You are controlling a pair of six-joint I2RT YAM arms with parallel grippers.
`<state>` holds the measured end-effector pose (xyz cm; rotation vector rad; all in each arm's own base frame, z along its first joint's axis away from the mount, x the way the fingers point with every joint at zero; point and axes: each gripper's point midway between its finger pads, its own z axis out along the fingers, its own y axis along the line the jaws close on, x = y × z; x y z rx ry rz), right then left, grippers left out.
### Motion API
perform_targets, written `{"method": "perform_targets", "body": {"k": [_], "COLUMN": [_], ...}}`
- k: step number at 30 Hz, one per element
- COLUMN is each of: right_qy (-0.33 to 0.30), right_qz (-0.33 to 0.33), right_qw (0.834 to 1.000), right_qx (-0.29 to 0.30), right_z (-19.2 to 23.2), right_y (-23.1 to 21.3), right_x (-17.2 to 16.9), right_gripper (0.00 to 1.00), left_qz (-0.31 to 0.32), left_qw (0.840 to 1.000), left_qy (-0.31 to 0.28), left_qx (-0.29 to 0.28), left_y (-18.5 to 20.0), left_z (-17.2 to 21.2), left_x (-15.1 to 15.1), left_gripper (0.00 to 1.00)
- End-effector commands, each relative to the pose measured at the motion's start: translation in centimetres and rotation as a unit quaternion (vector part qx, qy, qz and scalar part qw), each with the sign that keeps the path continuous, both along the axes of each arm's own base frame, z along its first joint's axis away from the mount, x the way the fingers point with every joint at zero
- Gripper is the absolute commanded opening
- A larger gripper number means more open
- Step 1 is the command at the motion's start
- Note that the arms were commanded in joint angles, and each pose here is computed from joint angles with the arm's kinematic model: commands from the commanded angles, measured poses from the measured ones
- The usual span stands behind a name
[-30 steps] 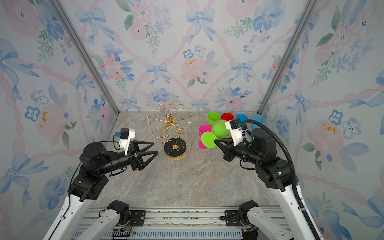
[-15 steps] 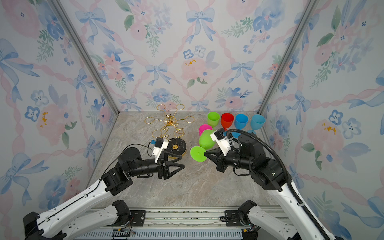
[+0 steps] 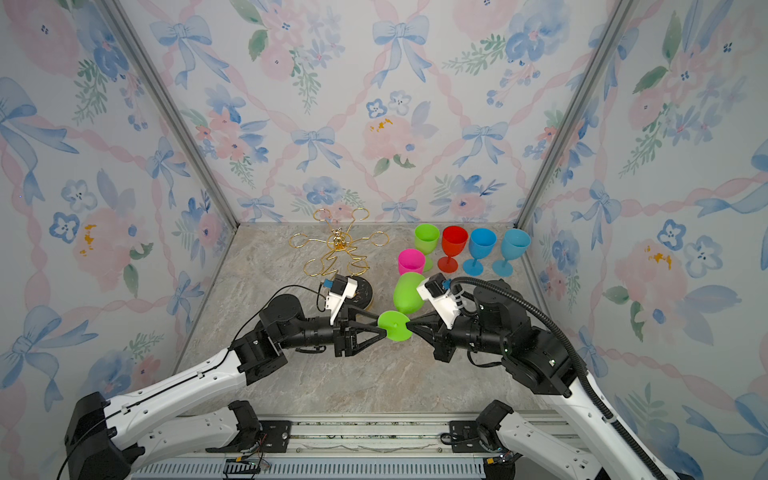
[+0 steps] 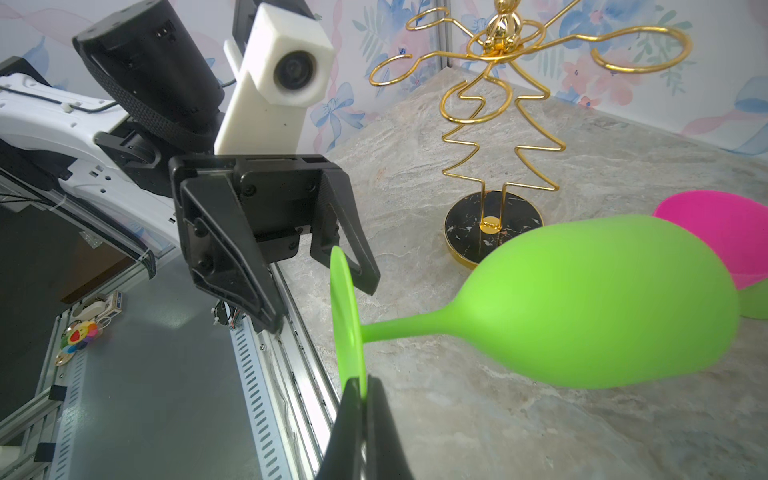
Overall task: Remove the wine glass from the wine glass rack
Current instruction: 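Close the left gripper on the lime-green glass's foot held by the right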
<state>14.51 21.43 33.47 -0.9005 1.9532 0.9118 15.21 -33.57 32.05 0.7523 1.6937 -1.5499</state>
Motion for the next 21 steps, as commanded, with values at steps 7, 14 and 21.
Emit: {"method": "perform_targets", "body": {"k": [7, 14, 21], "right_qy": [-0.006, -0.009, -0.009], "right_qz": [-0.010, -0.014, -0.024], "right_qw": [1.000, 1.000, 1.000], "right_qx": [0.006, 0.014, 0.012], "right_z": [-0.38, -0.25, -0.30], "right_y": [0.23, 0.29, -0.16], "right_x": [0.42, 0.55, 0.50], "right_gripper": [0.00, 0.00, 0.00], "left_qz": [-0.012, -0.020, -0.022], "left_qw": [0.999, 0.999, 0.999], "left_qy": [-0.031, -0.026, -0.025], "left_qx": [-0.037, -0.036, -0.035], "left_y": [-0.05, -0.14, -0.33], "left_z": [3.34, 3.27, 3.23], "left_x": [-0.65, -0.84, -0.81], "left_gripper": [0.37, 0.23, 0.11]}}
